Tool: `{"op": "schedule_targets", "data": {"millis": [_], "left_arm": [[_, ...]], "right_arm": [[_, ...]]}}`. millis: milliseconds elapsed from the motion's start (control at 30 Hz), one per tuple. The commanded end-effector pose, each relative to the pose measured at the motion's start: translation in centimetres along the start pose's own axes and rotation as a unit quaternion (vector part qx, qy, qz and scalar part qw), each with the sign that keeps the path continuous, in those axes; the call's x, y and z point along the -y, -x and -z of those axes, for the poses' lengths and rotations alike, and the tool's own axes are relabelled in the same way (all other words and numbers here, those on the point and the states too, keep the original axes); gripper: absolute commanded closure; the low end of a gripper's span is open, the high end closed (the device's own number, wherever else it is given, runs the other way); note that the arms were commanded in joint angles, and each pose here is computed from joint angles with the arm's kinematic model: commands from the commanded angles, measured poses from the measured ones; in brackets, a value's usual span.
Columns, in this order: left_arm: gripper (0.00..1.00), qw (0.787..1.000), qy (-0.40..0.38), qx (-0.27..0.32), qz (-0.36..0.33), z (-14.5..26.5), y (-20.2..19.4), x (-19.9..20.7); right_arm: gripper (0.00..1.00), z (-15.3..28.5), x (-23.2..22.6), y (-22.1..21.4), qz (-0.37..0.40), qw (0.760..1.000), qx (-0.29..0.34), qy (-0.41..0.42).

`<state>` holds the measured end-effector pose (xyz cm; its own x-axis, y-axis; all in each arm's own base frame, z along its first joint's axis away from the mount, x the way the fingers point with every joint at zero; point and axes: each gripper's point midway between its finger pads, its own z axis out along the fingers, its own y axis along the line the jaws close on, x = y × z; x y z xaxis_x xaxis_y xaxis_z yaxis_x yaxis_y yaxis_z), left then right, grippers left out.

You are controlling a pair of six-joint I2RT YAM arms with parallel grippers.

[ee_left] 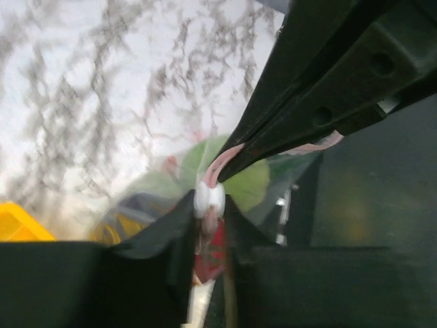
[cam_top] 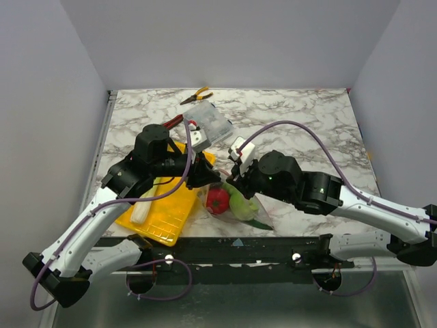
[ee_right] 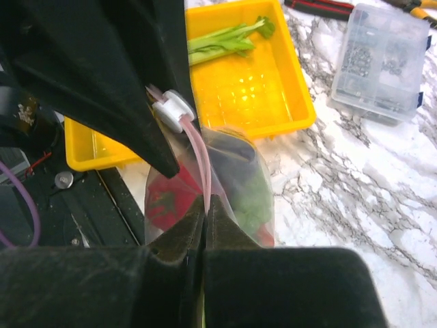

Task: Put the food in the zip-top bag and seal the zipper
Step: Zip the zipper food storage bag at the center of the board.

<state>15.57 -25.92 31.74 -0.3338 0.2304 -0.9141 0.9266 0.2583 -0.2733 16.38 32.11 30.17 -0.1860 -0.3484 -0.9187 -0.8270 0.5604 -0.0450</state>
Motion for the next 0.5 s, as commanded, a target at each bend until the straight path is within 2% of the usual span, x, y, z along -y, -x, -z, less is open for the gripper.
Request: {"op": "schedule_targets", "data": {"millis": [0,100,200,467], "left_arm": [[0.61,0.994,-0.057,0.07,-0.059,0.0,0.8,1.4],[0.48,0.99,-0.055,0.104,-0.079,-0.2,-0.3,1.1],[0.42,0.983,-0.05,0.141,-0.102,0.0,-0.6,1.1],[0.4,0.984,-0.04,0.145,-0.092,-0.9,-1.0,-0.1]], "right_arm": [[1.0,0.2,-0.7,0.5,-0.005,0.999,0.025,0.021],[1.0,0.6,-0.9,0.8,-0.013,0.999,0.03,0.028],[1.0,0.7,-1.0,0.6,-0.017,0.999,0.03,0.031],[1.0,0.5,-1.3,0.4,-0.023,0.998,0.036,0.038]]}}
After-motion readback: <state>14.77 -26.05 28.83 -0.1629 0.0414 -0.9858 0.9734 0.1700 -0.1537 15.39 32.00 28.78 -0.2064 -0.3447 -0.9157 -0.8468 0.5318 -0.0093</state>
